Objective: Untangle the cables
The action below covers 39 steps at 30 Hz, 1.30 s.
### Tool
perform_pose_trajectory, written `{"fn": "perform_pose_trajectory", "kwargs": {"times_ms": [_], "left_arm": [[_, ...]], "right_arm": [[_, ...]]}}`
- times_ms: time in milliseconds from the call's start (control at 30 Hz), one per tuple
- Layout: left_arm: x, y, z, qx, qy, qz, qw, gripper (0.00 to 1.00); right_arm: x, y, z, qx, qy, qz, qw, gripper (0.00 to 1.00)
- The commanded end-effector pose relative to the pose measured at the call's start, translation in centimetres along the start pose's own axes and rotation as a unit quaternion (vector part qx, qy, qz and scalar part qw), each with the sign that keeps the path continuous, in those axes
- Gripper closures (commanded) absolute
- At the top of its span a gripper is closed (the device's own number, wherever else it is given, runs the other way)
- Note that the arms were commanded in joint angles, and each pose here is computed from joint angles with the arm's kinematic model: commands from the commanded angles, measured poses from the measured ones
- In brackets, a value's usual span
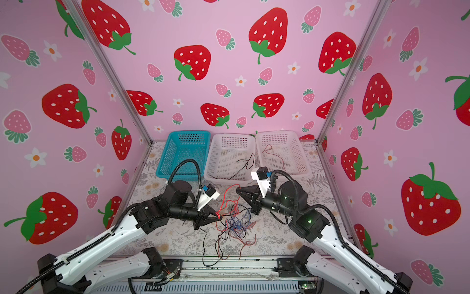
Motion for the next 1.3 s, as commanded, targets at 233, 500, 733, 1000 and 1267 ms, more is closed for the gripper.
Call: {"fn": "perform_pose_trajectory", "kwargs": {"times_ms": [233, 500, 733, 1000, 1267], "left_arm": [[-1.7, -1.1, -3.6, -0.048, 0.001, 0.029, 0.998, 1.0], [-2.4, -1.2, -5.5, -0.094, -0.001, 0.037, 0.995, 1.0], [-2.3, -1.2, -6.4, -0.115, 0.008, 0.041, 0.993, 1.0], [-1.7, -0.7, -7.1, -0.142, 0.032, 0.037, 0.989, 1.0], [-1.7, 0.7, -6.6, -0.148, 0.017, 0.025, 0.988, 1.0]], "right_arm": [[-8.4, -2.7, -0.7, 0.06, -0.256, 0.02, 0.965, 1.0], [-13.3, -6.0, -1.9, 0.102, -0.353, 0.062, 0.928, 1.0], [-16.5, -8.0, -4.0, 0.101, -0.399, 0.108, 0.905, 1.0], [-15.5, -8.3, -2.9, 0.085, -0.334, 0.13, 0.93, 1.0], [-11.2, -6.2, -0.3, 0.072, -0.196, 0.089, 0.974, 1.0]]}}
Point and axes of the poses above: each gripper's point midway between its finger pads, its own z axis out along the fingers, its own x axis along the line the jaws close on, y = z × x, the point moved 2 cm from there along -z, back along the fingers, and after that the axes turned 6 degrees about -z, right-handed, at the moved point
